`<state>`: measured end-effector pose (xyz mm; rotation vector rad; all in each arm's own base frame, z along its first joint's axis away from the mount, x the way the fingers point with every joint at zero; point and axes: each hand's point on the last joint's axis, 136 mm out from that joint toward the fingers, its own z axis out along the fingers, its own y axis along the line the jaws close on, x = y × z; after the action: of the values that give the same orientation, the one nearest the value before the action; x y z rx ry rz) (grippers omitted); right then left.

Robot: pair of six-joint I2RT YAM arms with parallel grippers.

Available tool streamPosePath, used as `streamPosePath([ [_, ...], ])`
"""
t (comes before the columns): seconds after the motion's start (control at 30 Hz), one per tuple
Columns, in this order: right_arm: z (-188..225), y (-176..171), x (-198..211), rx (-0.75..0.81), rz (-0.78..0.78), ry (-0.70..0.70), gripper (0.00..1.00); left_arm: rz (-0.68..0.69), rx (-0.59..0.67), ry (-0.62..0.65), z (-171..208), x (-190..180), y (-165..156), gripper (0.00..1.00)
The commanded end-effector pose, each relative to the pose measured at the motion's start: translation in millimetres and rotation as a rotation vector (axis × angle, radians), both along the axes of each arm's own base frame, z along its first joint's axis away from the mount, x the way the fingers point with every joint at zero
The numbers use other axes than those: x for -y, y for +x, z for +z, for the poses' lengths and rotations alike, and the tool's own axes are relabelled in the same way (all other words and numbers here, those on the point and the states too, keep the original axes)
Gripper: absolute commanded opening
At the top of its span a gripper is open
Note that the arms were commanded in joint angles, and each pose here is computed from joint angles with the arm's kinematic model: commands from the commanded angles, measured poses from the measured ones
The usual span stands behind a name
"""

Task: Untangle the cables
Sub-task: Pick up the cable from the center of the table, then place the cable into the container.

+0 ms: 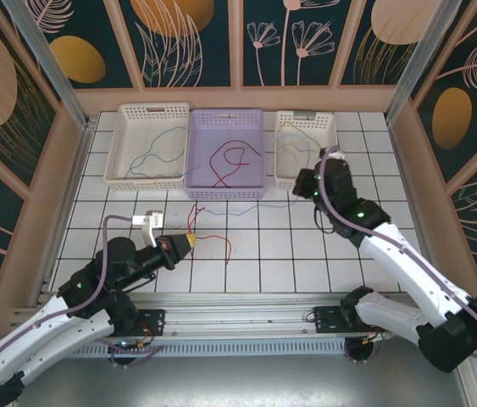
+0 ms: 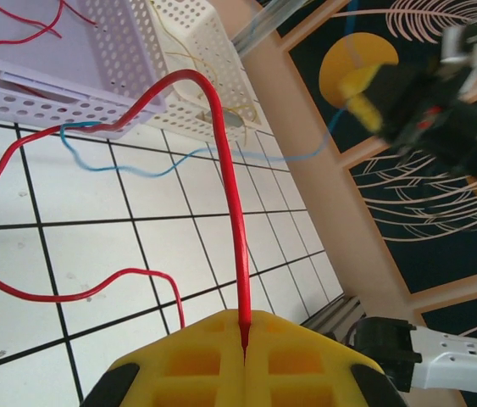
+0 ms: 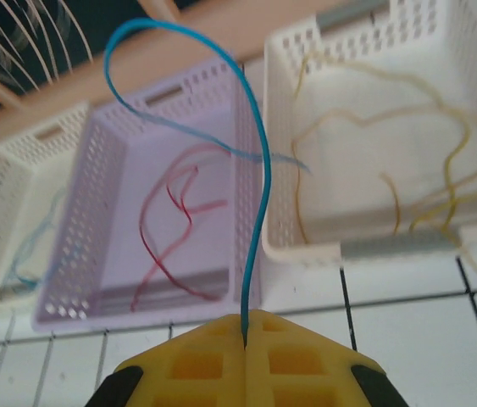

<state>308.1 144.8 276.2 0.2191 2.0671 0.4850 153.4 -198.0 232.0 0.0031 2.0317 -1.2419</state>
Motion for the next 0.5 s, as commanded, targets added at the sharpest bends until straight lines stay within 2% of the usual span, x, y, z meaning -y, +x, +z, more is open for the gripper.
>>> streamPosePath([
  [0.0,36.6,-9.6,19.2,0.043,-0.013,-0.089,0.0,0.018,-0.01,0.035,-11.9,-3.7,2.0,0.0],
  [0.2,101.7,-19.7,41.6,0.153,-0.059,-0.118,0.0,0.034,-0.021,0.069,-22.4,-7.2,3.4,0.0],
  [0.47,160.9,-42.7,81.6,0.265,-0.156,-0.137,0.0,0.067,-0.034,0.127,-36.5,-13.5,7.1,0.0],
])
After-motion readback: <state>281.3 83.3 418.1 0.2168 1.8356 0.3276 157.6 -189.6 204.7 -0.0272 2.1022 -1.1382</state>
